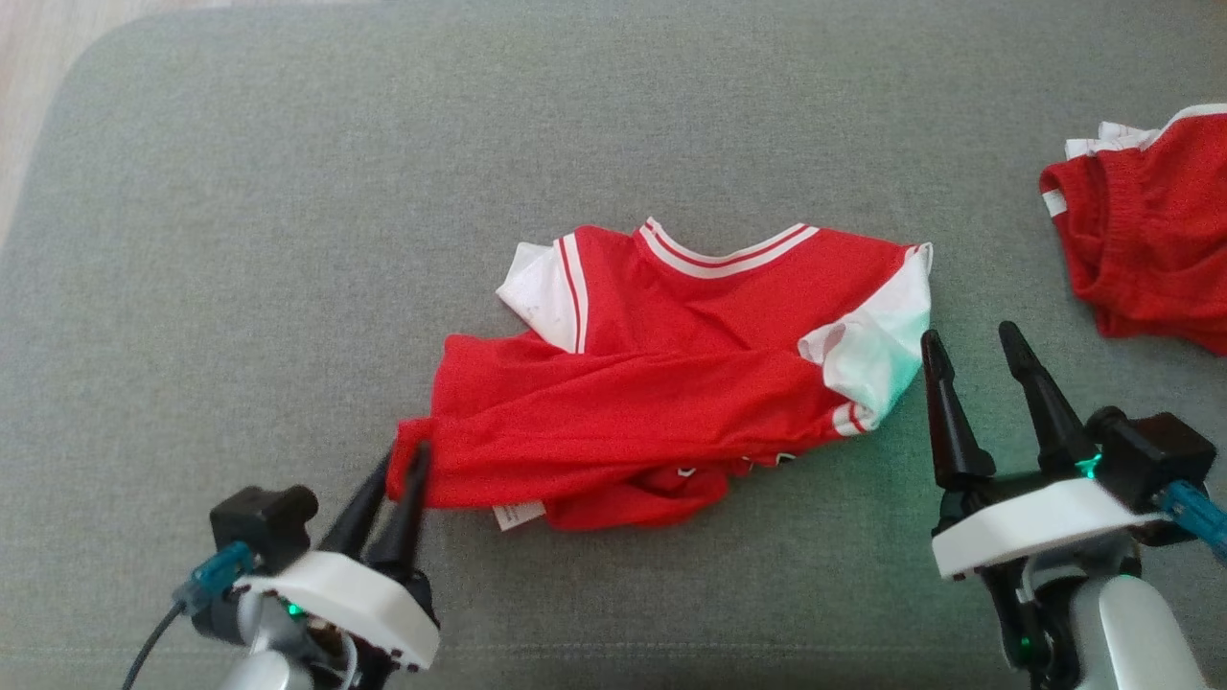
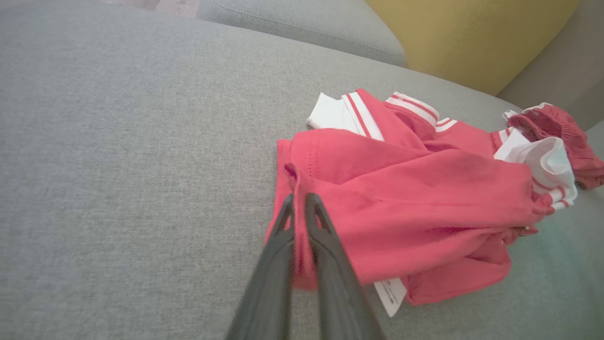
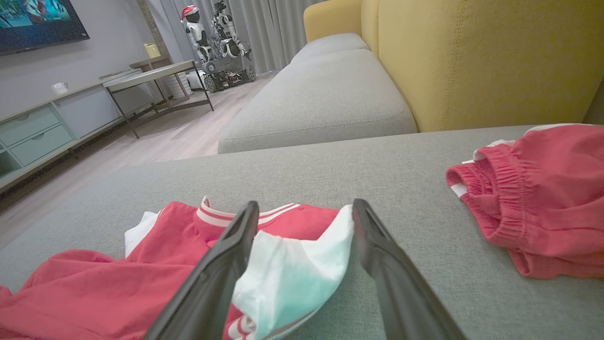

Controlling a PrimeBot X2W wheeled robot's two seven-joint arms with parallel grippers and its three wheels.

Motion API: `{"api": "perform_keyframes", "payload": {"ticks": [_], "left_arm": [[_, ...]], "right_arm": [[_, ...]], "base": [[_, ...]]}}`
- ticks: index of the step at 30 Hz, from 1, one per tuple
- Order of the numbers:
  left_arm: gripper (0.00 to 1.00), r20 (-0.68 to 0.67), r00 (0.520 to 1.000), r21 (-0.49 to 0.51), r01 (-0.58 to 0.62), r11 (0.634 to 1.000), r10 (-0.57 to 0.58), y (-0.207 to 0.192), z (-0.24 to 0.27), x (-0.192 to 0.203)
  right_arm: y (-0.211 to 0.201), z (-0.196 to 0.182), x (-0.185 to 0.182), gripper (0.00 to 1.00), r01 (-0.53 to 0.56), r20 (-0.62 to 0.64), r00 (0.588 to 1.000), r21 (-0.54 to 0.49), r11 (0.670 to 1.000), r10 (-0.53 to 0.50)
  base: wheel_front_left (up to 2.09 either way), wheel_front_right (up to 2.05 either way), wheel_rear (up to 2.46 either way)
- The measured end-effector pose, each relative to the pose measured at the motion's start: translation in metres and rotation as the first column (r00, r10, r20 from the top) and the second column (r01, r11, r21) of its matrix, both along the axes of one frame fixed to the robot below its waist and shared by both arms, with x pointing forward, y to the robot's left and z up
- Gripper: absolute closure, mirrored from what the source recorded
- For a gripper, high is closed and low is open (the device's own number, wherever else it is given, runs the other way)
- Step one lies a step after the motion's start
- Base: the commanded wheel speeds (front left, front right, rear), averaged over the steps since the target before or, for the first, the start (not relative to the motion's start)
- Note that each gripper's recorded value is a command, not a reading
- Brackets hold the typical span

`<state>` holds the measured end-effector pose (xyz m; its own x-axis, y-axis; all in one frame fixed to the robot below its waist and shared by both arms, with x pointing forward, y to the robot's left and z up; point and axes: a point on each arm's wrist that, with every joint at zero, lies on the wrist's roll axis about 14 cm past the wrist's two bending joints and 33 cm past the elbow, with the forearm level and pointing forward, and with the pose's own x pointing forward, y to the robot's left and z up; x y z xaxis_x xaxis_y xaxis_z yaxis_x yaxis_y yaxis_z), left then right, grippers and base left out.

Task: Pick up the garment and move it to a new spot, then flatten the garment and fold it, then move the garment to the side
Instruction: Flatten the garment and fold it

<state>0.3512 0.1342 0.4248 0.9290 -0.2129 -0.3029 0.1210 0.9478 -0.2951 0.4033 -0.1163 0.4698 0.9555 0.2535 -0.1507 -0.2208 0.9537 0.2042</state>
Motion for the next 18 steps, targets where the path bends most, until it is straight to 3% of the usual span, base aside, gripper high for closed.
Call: {"api": "perform_keyframes", "payload": {"ticks": [5, 18], "left_arm": [[0.00, 0.089, 0.995, -0.009, -0.042, 0.999, 0.043, 0.003, 0.014, 0.008], [0.00, 0.375, 0.917, 0.150, -0.204, 0.967, 0.135, 0.035, 0.079, 0.016]], "right_arm": [[-0.005, 0.007, 0.000, 0.00, 0.014, 0.021, 1.000, -0.002, 1.000, -0.014], [-0.021, 0.024, -0.022, 0.00, 0.056, 0.064, 0.997, -0.046, 0.997, -0.053]], "base": [[0.00, 0.00, 0.00], [0.00, 0.00, 0.00]]}}
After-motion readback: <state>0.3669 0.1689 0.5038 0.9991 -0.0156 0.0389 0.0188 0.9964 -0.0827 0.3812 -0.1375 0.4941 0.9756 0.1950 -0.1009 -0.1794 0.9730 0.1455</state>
